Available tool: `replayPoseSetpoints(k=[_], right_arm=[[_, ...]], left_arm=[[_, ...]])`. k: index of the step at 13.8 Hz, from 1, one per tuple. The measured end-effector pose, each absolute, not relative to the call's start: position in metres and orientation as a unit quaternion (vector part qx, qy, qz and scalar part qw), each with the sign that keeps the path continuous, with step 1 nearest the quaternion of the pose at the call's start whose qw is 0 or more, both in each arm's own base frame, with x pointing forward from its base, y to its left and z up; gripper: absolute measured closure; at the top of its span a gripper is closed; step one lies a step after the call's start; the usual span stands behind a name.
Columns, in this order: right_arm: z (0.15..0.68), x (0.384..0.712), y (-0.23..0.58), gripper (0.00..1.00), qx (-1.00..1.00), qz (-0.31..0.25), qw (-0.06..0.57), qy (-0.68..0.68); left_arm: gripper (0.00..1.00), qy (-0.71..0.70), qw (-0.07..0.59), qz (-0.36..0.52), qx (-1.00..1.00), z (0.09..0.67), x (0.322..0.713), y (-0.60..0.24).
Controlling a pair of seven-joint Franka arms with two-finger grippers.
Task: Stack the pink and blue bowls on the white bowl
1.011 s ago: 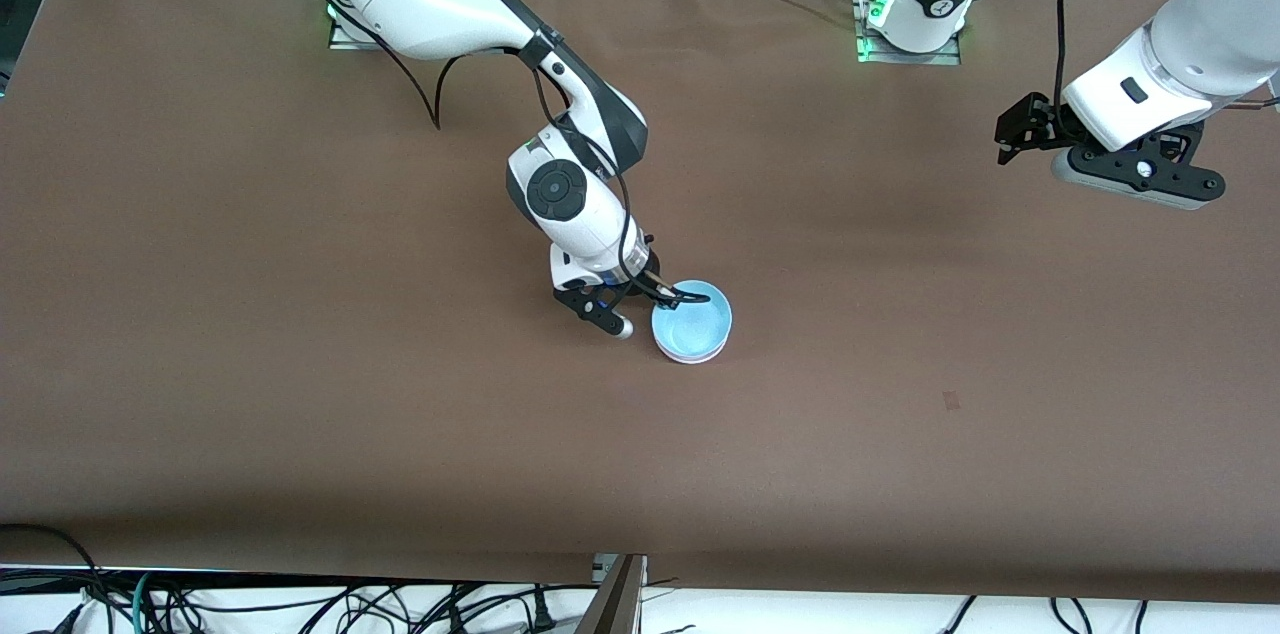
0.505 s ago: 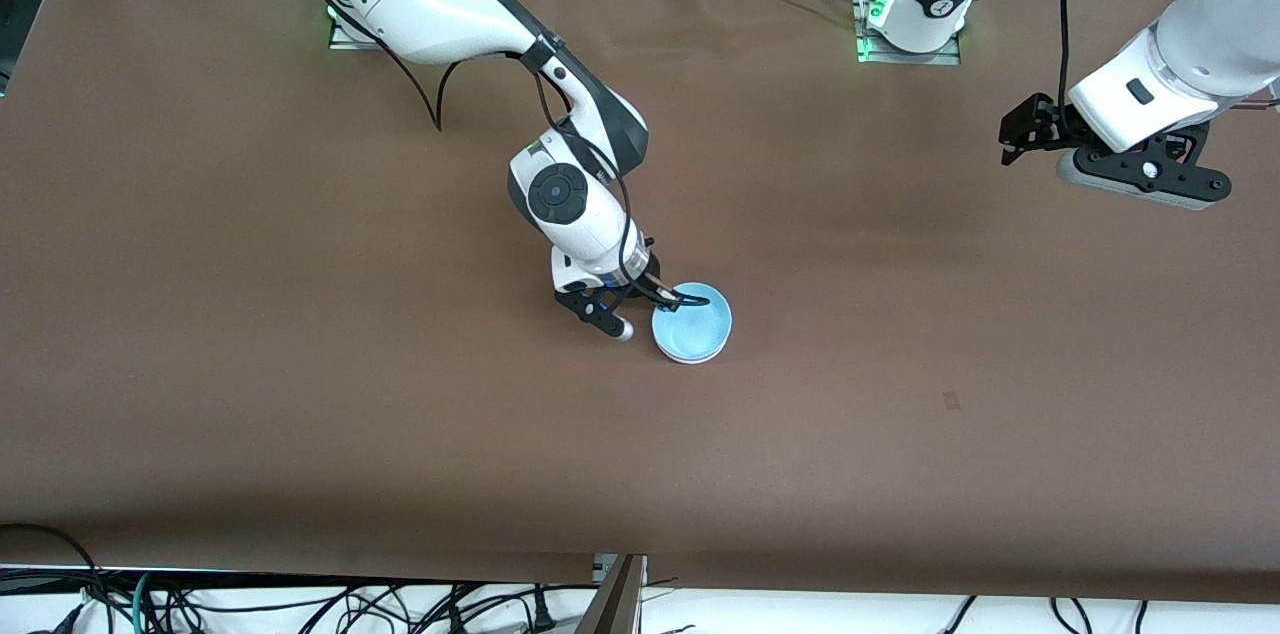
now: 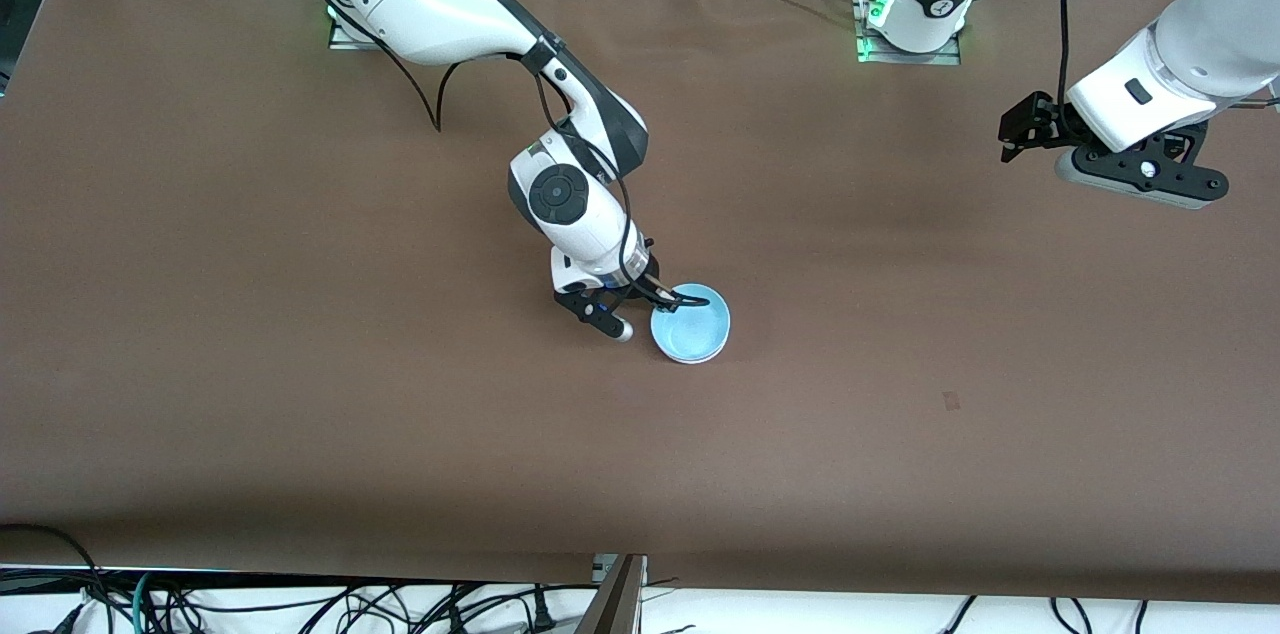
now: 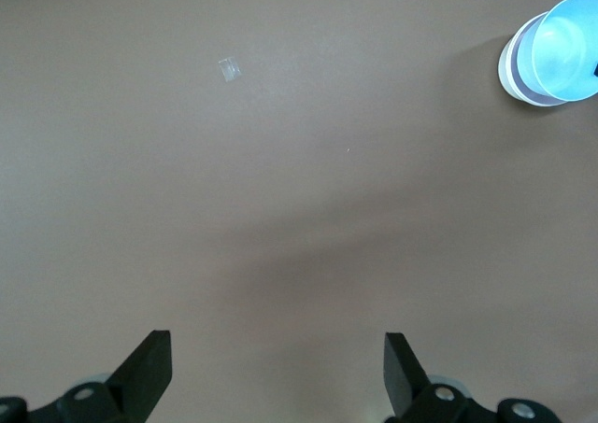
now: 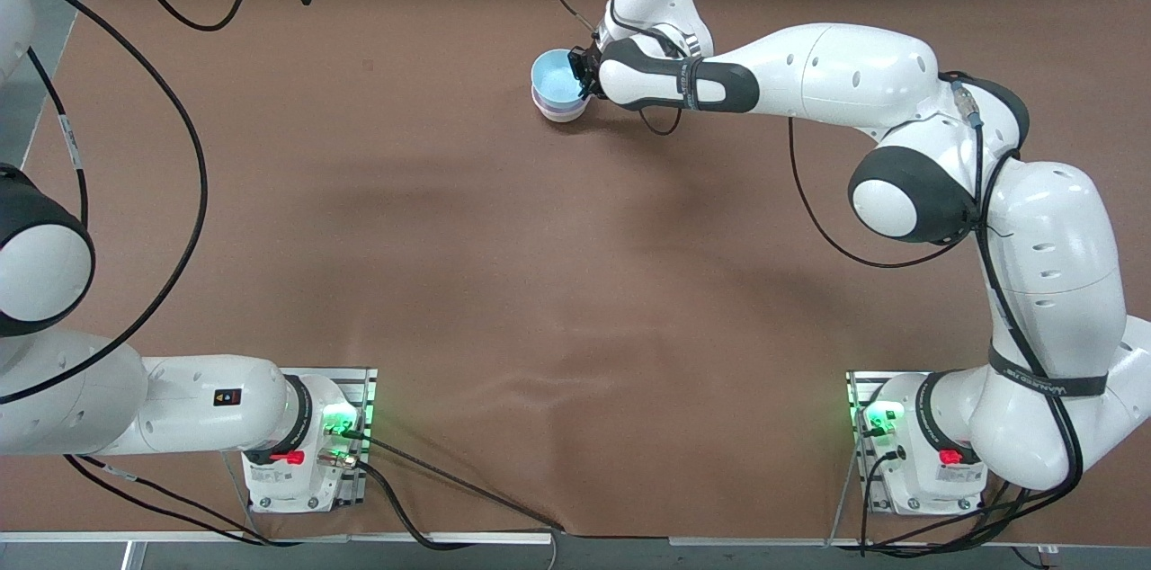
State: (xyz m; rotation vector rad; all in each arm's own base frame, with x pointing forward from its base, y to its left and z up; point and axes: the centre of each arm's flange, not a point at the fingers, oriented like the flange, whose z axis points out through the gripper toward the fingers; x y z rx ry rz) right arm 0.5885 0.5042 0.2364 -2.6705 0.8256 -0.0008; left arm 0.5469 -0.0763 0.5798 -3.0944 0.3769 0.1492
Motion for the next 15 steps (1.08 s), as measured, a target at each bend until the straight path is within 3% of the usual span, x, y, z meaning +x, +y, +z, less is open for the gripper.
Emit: replayPoseSetpoints(k=[2,11,15], right_arm=[[0.236,0.590,0.504,0.93,-0.940,-0.004,0.176,0.292],[0.256,0.599,0.506,0.02,-0.936,-0.022,0.194,0.291],[0.339,0.615,0.473,0.00,-0.946,-0.032,0.145,0.289]], left_arm=[[0.00,0.121,0.010,0.048,-0.991,0.580,0.547,-0.076],[0.00,0.120,0.010,0.048,-0.991,0.580,0.547,-0.076],[0.00,0.120,0.010,0.050,-0.991,0.579,0.546,-0.076]])
